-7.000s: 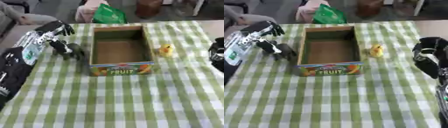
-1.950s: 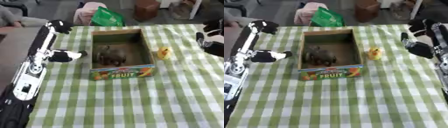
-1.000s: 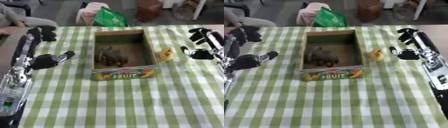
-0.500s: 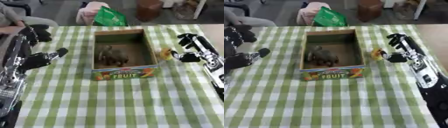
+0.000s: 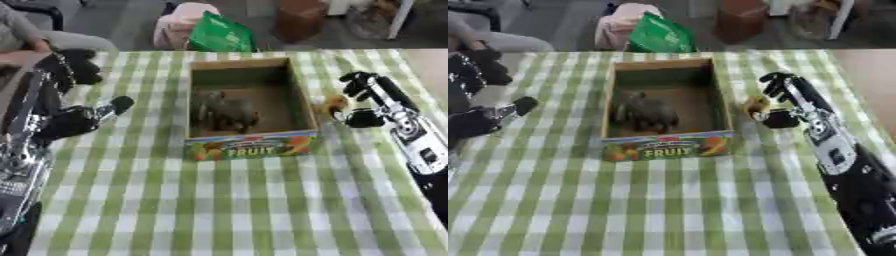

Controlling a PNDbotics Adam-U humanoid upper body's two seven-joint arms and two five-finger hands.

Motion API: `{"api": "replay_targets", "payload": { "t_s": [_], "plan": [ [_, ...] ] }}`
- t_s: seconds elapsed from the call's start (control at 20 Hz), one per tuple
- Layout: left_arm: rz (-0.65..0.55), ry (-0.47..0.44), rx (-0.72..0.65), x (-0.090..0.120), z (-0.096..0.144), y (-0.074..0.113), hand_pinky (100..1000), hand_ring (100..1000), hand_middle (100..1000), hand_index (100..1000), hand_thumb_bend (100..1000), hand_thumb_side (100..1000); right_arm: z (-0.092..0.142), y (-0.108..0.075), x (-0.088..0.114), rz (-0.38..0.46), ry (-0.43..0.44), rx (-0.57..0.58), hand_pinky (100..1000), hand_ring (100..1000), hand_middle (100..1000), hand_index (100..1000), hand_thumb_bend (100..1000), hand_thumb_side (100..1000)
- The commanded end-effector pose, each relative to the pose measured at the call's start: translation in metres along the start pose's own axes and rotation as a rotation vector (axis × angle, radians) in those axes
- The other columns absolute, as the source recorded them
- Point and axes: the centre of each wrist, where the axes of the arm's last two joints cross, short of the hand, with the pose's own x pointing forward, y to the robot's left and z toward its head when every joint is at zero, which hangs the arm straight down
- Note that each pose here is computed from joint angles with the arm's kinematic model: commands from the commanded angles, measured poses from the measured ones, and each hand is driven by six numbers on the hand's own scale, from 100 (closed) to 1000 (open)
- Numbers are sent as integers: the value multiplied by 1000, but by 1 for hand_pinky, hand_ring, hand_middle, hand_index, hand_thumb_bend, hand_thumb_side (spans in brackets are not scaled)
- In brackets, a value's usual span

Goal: Pick up objects on the table and place them in the box.

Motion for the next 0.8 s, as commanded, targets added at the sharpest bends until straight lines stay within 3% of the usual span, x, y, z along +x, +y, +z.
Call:
{"api": "replay_targets", "payload": {
  "t_s": [0.05, 0.3, 0.5, 0.6, 0.8],
  "plan": [
    [-20, -20, 3, 5, -2, 7, 701, 594, 550, 738, 777, 159, -5, -9, 5, 27, -17, -5, 654, 685, 606, 774, 364, 100],
    [-18, -14, 3, 4, -1, 7, 701, 594, 549, 738, 776, 160, -4, -5, 2, 50, -5, 20, 656, 689, 610, 706, 393, 100],
    [-18, -12, 1, 3, -1, 7, 701, 594, 549, 739, 775, 161, -2, -5, -1, 88, 13, 34, 655, 686, 607, 685, 354, 100],
    [-17, -8, 1, 2, -1, 7, 701, 594, 549, 739, 774, 162, -2, -5, -2, 103, 22, 35, 651, 676, 585, 664, 318, 100],
    [-17, -6, 0, 2, 0, 7, 701, 594, 549, 739, 773, 162, -2, -8, -1, 116, 25, 1, 634, 630, 483, 529, 245, 100]
  ]
}}
